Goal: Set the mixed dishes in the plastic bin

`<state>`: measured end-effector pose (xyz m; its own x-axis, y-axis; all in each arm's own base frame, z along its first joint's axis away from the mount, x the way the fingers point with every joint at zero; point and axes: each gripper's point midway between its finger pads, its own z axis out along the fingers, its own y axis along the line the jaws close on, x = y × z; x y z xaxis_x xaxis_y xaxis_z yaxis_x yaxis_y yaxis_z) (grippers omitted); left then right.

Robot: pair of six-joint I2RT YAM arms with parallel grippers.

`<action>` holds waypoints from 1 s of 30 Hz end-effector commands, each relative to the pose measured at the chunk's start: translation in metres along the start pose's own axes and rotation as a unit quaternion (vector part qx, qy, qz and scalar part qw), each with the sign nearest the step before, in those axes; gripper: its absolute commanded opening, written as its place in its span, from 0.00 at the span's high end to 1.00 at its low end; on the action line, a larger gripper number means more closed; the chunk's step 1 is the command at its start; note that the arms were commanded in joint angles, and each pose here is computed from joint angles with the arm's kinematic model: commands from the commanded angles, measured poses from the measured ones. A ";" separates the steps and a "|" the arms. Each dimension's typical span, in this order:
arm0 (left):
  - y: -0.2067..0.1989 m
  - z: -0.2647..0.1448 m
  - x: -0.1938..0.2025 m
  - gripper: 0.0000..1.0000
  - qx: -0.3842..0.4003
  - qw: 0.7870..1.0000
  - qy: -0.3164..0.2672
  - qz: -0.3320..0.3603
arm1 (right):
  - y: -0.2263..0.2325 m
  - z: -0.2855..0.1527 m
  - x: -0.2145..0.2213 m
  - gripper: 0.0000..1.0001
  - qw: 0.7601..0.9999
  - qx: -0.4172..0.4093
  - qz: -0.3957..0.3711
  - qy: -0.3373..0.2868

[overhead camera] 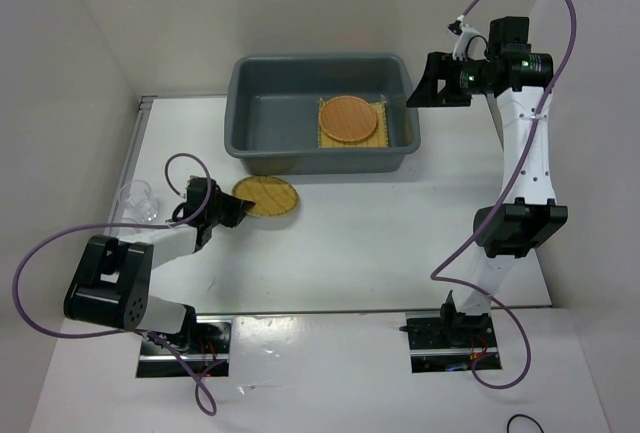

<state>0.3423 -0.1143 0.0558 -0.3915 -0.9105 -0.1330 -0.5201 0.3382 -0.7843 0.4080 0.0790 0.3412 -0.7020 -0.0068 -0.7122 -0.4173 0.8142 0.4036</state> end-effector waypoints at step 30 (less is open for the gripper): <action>-0.293 -0.110 0.033 1.00 0.268 0.920 0.175 0.224 | 0.050 -0.134 -0.071 0.16 0.959 0.118 -0.184 -0.181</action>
<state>0.3769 -0.2039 0.3580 -0.6955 -0.6371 -0.3323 0.0793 0.3916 -0.9167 0.3838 0.0456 0.4486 -0.3926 -0.1173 -0.9122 -0.4313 0.8995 0.0700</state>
